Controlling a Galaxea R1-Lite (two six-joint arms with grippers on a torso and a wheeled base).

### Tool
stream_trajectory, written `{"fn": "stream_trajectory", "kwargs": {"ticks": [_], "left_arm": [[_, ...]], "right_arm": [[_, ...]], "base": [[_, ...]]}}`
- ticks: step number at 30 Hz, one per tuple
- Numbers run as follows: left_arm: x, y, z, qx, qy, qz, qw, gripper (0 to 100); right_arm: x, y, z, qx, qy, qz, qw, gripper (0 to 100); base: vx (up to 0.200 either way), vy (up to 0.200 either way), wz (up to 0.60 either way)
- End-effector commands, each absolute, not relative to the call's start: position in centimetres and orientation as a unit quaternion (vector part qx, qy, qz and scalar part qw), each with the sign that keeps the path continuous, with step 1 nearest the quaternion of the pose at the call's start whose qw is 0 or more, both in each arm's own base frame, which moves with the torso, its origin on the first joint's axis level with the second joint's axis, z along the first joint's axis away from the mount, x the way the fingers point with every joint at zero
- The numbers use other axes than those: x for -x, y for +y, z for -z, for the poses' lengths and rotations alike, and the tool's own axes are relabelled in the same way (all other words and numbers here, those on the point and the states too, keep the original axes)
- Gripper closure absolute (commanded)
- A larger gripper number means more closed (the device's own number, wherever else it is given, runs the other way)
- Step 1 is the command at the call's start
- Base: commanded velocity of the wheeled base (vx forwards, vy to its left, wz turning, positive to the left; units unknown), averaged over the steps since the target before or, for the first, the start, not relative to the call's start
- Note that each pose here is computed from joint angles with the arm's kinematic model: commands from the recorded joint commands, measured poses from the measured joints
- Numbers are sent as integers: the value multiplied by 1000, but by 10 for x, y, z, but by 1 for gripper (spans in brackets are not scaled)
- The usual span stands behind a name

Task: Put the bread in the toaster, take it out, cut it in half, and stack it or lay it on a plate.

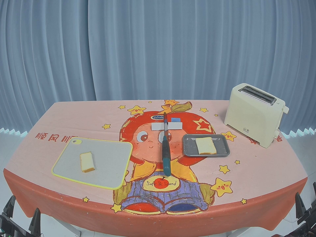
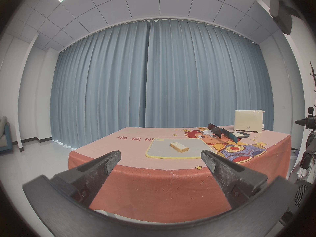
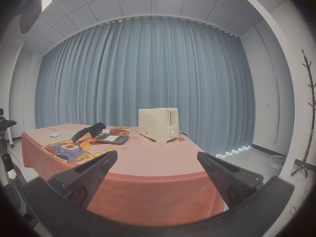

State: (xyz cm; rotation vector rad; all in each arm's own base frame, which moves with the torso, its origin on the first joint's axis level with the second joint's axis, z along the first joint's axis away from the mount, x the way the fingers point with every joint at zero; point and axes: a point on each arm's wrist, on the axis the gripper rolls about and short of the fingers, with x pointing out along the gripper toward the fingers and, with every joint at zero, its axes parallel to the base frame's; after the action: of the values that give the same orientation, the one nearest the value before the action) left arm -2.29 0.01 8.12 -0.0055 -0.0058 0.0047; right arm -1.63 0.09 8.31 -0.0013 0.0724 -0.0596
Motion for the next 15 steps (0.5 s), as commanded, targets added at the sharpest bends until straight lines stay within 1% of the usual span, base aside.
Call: {"fn": "stream_trajectory", "kwargs": {"ticks": [1,3,7,11,15], "left_arm": [[22,0,-76,3,1,-3,1000,0],[22,0,-76,3,1,-3,1000,0],[22,0,-76,2,1,-3,1000,0],[22,0,-76,3,1,-3,1000,0],[22,0,-76,3,1,-3,1000,0]], "right_arm": [[17,1,-78,0,35,29,999,0],[18,1,-77,-1,33,23,999,0],[20,0,-77,-1,18,-19,1000,0],[20,0,-76,-1,16,-21,1000,0],[23,0,-76,-1,-1,-13,1000,0]], "base": [[0,0,0],[0,0,0],[0,0,0],[0,0,0],[0,0,0]]}}
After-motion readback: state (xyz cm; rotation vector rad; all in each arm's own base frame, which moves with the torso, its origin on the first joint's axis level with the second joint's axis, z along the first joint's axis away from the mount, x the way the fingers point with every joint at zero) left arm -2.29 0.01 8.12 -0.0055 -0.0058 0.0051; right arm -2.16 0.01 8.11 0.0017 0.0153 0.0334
